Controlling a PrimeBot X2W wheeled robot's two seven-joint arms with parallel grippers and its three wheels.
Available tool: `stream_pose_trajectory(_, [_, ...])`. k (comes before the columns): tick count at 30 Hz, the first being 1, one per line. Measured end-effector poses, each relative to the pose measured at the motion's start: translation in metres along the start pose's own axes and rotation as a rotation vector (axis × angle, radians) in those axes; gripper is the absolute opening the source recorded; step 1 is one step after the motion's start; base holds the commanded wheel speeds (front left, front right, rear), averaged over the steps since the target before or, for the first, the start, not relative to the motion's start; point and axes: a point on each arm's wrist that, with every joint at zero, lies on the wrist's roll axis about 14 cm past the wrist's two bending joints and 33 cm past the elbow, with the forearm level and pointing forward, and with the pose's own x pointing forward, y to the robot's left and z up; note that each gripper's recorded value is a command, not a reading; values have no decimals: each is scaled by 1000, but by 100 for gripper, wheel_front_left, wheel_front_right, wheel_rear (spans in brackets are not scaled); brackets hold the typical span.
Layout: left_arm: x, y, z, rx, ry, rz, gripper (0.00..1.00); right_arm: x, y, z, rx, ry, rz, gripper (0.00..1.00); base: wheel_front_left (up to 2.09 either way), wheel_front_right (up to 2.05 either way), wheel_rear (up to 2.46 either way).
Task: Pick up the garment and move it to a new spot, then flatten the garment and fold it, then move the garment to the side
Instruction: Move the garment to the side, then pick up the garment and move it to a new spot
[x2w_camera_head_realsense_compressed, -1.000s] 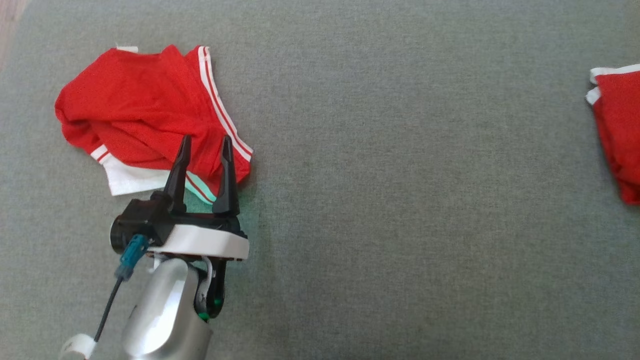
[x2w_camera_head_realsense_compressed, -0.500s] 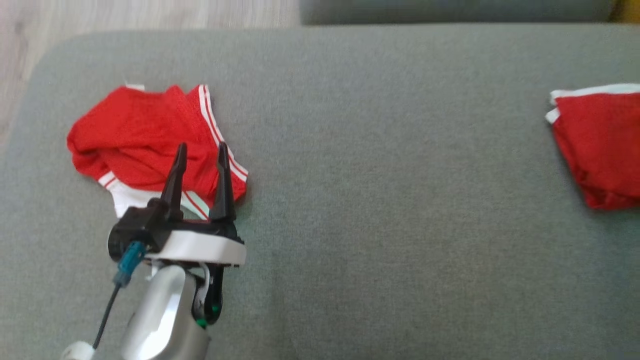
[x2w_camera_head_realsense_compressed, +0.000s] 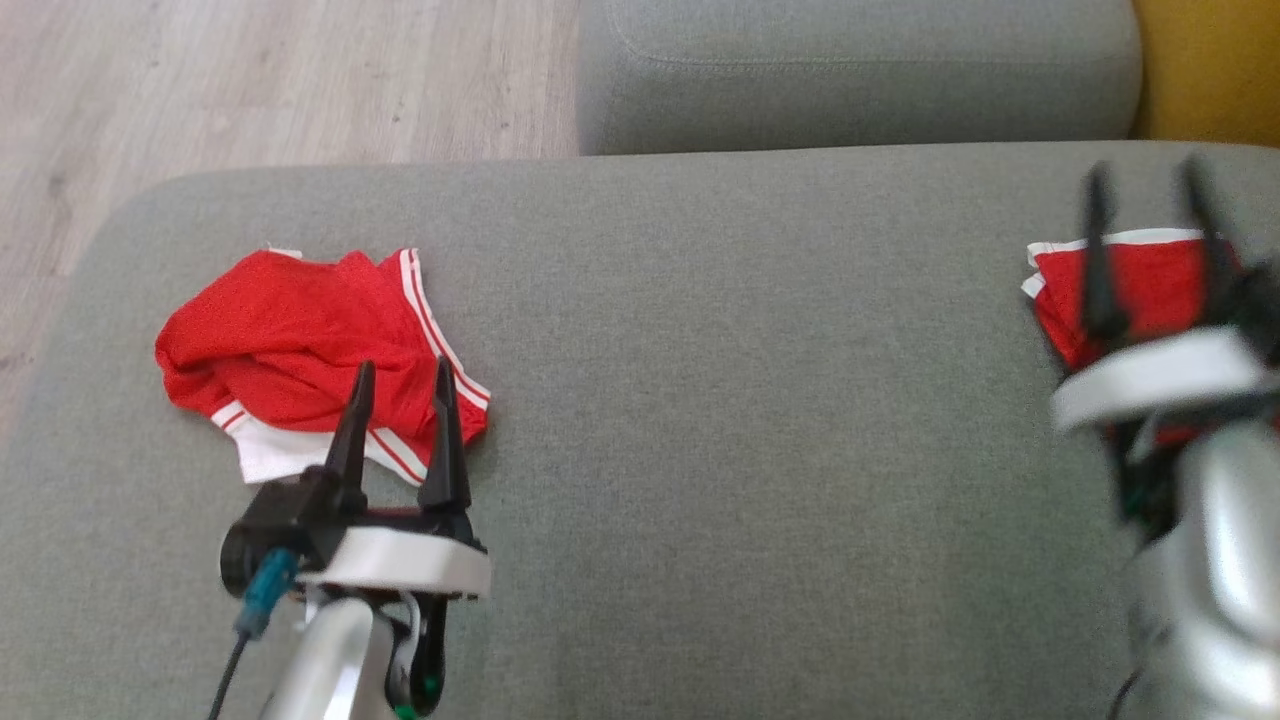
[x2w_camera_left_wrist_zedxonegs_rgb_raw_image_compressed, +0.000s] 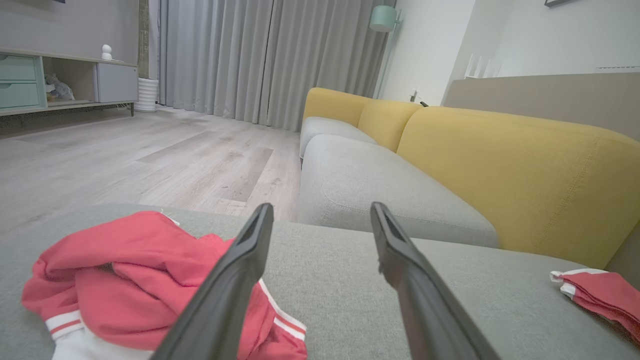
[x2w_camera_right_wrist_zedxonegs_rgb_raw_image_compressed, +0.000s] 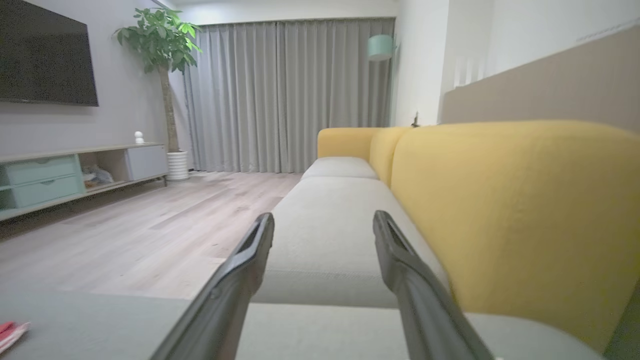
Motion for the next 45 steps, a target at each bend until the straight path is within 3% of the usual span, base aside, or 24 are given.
stream_pose_trajectory(4, [-10,1,-6,3,15,6,100,-34,29,-27,95,46,10,100,0,0,0])
stream_pose_trajectory(9, [-27,4,-20,-11,55,29,100,-77,38,-65,130,138,6,100,0,0,0])
stream_pose_trajectory(16, [-31,7,-22,-11,60,40,100,-106,46,-91,169,218,8,100,0,0,0])
stream_pose_trajectory(31, [-35,13,-22,-9,61,59,100,-101,53,-79,188,176,28,100,0,0,0])
stream_pose_trajectory(45, [-65,55,-6,15,18,198,100,-92,138,-75,258,184,275,100,0,0,0])
